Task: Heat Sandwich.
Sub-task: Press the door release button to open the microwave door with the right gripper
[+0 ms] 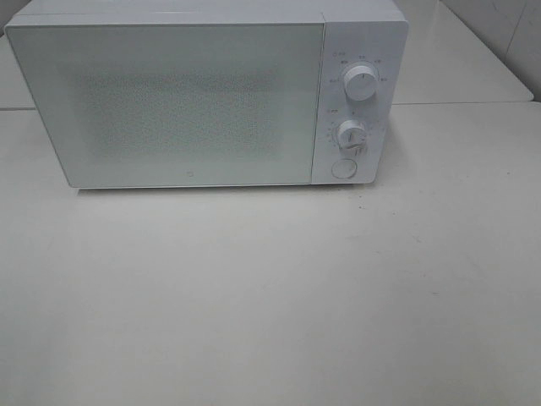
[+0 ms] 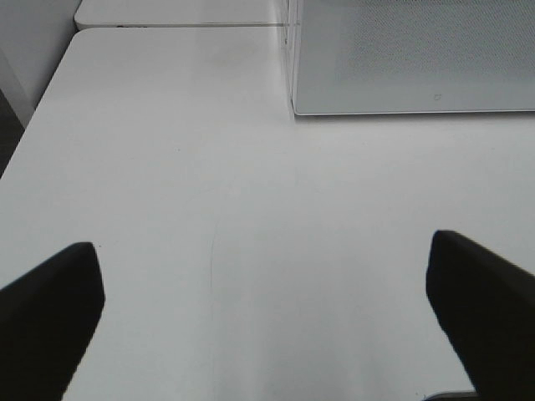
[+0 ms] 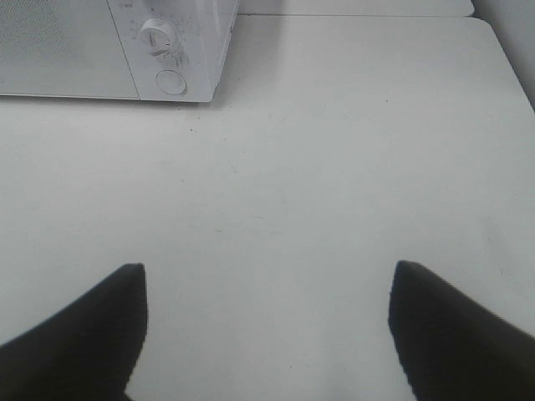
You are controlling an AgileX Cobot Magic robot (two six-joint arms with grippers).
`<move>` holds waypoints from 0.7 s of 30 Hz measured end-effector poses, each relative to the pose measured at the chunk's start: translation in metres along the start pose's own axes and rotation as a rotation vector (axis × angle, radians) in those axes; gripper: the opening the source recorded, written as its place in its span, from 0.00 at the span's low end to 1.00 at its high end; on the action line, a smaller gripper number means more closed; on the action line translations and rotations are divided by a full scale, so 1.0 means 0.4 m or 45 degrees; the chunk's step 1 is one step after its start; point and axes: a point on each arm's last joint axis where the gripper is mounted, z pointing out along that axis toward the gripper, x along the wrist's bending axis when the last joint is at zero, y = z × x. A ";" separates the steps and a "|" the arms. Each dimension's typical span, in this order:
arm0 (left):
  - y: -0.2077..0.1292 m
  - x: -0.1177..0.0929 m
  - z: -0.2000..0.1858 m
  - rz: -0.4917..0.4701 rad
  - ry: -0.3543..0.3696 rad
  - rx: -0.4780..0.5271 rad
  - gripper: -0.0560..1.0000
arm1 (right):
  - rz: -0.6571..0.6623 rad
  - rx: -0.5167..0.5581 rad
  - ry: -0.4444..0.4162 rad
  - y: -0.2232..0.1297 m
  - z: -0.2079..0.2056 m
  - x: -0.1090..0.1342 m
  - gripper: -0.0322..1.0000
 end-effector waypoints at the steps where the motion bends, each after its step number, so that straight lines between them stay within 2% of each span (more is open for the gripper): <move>1: 0.000 0.000 0.000 0.000 0.000 0.000 0.99 | 0.000 0.000 0.000 0.000 0.000 0.000 0.77; 15: 0.000 0.000 0.000 0.000 0.000 0.000 0.99 | 0.000 -0.010 0.000 0.003 -0.004 0.000 0.77; 18: 0.000 0.000 0.000 0.000 0.000 0.000 0.99 | -0.001 -0.067 0.000 0.017 -0.016 0.001 0.77; 21: 0.000 0.000 0.000 0.000 0.000 0.000 0.99 | -0.001 -0.183 0.001 0.040 -0.026 0.001 0.77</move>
